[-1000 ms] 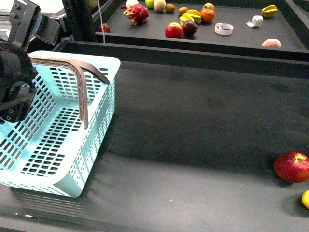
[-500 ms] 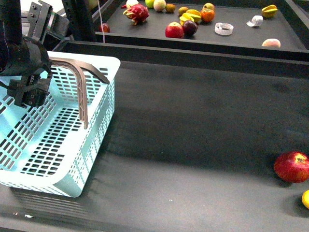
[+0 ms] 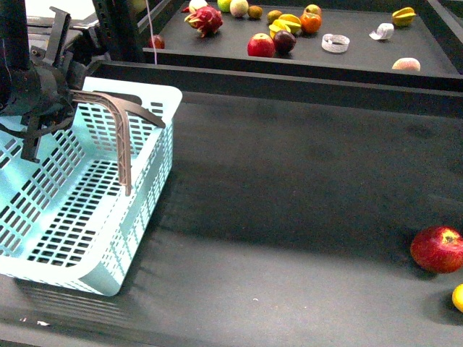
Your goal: Pick mango with right arm and hold basket with left
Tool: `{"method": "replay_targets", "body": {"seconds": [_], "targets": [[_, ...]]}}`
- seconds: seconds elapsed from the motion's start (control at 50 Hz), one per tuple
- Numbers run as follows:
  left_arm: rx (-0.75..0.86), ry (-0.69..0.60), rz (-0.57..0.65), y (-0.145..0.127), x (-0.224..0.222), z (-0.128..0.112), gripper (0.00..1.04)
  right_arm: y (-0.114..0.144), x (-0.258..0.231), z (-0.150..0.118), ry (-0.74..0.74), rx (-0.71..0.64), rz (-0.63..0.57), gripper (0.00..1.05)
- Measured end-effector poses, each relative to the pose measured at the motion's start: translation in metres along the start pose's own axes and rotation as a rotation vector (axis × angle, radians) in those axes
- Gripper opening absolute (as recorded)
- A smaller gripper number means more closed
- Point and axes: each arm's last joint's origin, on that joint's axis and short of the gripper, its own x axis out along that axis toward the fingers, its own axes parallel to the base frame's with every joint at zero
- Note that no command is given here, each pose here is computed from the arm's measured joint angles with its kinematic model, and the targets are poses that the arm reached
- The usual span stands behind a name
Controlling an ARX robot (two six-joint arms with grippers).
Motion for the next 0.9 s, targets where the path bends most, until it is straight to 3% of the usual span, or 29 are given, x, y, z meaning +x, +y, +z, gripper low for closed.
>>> {"method": "replay_targets", "body": {"seconds": [0.18,0.48,0.68,0.9], "targets": [[0.198,-0.019,-0.029,0.001,-0.015,0.001,0.05,0.0,0.0,0.0,0.0,0.0,0.0,0.96],[0.506,-0.074,-0.196,-0.018,-0.063,-0.003,0.05,0.0,0.0,0.0,0.0,0.0,0.0,0.96],[0.717,-0.035,-0.331,-0.025,-0.092,-0.025,0.05,0.0,0.0,0.0,0.0,0.0,0.0,0.96],[0.969,0.009,-0.415,-0.011,-0.117,-0.054,0.05,0.0,0.0,0.0,0.0,0.0,0.0,0.96]]}}
